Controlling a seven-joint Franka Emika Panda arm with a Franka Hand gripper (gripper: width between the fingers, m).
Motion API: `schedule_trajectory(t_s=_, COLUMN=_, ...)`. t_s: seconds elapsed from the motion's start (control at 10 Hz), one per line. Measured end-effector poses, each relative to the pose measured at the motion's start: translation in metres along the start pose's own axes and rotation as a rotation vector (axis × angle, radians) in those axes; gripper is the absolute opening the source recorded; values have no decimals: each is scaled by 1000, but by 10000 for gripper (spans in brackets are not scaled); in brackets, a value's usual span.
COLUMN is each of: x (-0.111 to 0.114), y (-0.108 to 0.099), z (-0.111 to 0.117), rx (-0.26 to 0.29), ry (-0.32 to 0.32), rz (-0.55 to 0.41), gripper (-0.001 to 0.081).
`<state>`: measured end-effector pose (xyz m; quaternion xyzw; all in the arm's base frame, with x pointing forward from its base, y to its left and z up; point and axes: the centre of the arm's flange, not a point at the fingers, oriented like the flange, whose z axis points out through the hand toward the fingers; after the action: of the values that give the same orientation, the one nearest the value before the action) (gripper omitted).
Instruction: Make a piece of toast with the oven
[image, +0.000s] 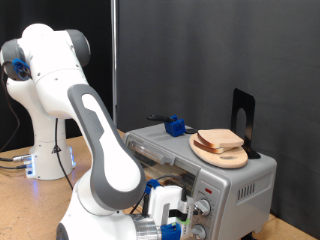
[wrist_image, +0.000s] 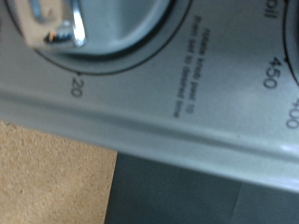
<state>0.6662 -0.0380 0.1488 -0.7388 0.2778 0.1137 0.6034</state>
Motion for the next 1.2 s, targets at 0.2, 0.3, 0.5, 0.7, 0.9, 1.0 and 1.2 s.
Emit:
schedule_trajectory(t_s=0.2, x=5, y=-1, z=0, rx=4, ry=2, rz=-34, gripper=808)
schedule_trajectory(t_s=0.3, x=9, y=-1, z=0, rx=7, ry=4, rz=-46, gripper=808)
schedule_trajectory(t_s=0.5, x=15, y=-3, z=1, rx=12, ry=9, rz=-61, gripper=808)
schedule_trajectory(t_s=0.7, x=21, y=-6, z=3, rx=14, ry=13, rz=-69, gripper=806)
schedule_trajectory(t_s=0.9, x=23, y=-7, z=11, rx=10, ry=11, rz=-64, gripper=667)
schedule_trajectory(t_s=1.0, x=23, y=-9, z=12, rx=9, ry=11, rz=-57, gripper=492)
schedule_trajectory(t_s=1.2, x=22, y=-13, z=13, rx=11, ry=7, rz=-40, gripper=308)
